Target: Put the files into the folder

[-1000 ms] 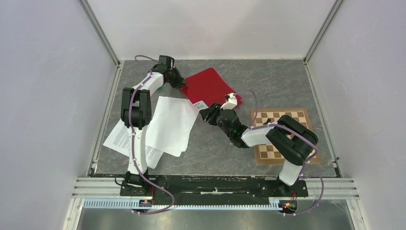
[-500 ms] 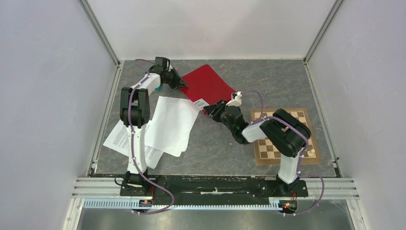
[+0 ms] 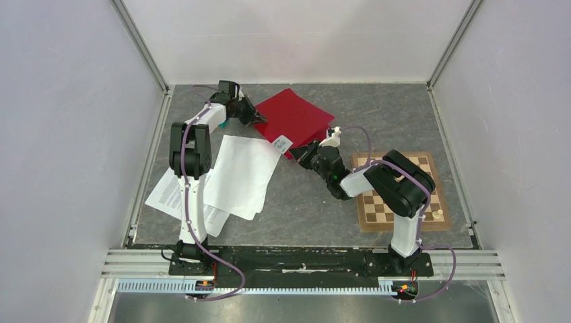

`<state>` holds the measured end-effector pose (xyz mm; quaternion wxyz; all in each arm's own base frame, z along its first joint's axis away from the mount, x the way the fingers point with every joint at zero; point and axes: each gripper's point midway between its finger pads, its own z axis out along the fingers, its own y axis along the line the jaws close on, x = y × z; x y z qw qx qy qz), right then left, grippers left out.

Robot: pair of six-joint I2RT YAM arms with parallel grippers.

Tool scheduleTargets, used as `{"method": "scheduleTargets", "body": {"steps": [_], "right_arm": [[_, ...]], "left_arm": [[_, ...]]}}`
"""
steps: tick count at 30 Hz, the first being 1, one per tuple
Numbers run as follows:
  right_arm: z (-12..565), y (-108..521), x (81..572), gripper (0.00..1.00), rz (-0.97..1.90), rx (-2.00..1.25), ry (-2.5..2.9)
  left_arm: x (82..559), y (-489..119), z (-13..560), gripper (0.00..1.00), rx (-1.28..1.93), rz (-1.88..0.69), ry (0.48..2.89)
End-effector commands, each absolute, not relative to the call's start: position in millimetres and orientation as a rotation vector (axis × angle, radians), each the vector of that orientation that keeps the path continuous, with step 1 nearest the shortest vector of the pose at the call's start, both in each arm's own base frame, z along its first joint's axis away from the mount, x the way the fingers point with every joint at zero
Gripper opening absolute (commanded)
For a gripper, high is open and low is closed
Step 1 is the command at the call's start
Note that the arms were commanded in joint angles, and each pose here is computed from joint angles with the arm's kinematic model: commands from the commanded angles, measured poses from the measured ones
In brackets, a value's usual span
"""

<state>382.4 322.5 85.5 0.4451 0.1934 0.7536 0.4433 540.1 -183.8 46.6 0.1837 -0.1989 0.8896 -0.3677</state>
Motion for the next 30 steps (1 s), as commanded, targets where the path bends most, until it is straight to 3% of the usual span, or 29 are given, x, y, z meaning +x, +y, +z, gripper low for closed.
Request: {"method": "scheduleTargets", "body": {"steps": [1,8,11,24,30], "right_arm": [[122.4,323.3,393.4,0.00,1.067,0.373,1.763],[120.0,301.0,379.1,0.00,0.740,0.106,1.784],[123.1,295.9,371.9,0.00,0.603,-0.011,1.771],[130.1,300.4,339.4,0.00,0.113,-0.433,1.669],[131.8,304.6,330.9,0.00,0.009,-0.516,1.631]], "left_arm": [[541.5,-190.9,72.9,0.04,-0.580,-1.105,2.485],[541.3,-191.9,150.6,0.47,-0.553,-1.144,2.355],[534.6,-191.4,186.4,0.58,-0.550,-1.145,2.296],[485.5,-181.9,289.9,0.66,-0.625,-0.923,2.150],[473.0,-177.4,284.0,0.67,-0.610,-0.668,2.221]]}}
